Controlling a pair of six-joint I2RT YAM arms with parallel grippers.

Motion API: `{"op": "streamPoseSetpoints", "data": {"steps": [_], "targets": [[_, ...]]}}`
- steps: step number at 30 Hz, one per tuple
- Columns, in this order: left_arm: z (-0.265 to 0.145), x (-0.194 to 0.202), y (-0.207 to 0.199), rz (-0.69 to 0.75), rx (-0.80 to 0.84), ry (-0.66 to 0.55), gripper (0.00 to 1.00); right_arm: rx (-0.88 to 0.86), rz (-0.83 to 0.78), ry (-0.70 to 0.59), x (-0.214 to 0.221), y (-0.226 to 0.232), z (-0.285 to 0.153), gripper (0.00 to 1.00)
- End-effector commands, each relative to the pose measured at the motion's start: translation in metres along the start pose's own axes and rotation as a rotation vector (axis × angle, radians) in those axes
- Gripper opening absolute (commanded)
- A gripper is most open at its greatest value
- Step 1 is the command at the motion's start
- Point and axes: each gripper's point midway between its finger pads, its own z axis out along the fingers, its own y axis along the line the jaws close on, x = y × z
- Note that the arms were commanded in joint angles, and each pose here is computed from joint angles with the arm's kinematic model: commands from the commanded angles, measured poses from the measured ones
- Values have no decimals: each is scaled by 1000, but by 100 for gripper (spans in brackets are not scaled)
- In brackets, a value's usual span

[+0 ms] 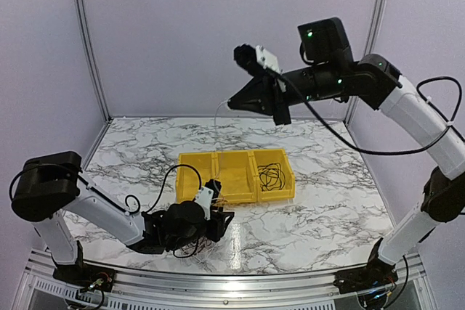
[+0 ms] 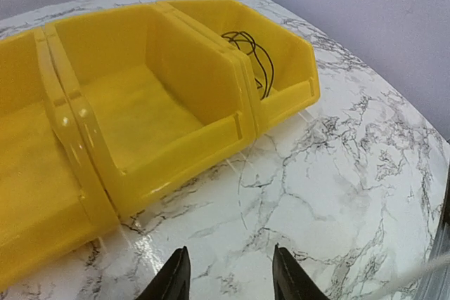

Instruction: Untangle the cables

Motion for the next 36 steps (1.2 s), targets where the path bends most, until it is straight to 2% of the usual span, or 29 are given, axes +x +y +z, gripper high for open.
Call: {"op": "streamPoseSetpoints", "data": {"steps": [1, 7, 14, 19, 24, 27, 30, 36], "targets": [[12, 9, -21, -57, 102, 39, 35, 92, 6, -128, -41, -37, -66, 0], [11, 10, -15, -75, 91, 44, 34, 271, -16, -243, -69, -90, -140, 0], [13, 12, -13, -93, 97, 57, 30, 469, 10, -236, -58, -134, -179, 0], [9, 16, -6, -112, 86, 65, 30, 645, -16, -299, -79, -165, -242, 0], [8, 13, -3, -115, 79, 58, 42, 857, -47, -331, -83, -198, -306, 0], [9, 13, 2, -136, 72, 63, 45, 878, 22, -295, -55, -211, -303, 0], [10, 16, 3, -147, 83, 76, 41, 876, 71, -272, -32, -214, -295, 0], [5, 14, 4, -146, 88, 73, 37, 885, 88, -230, -14, -214, -290, 0]]}}
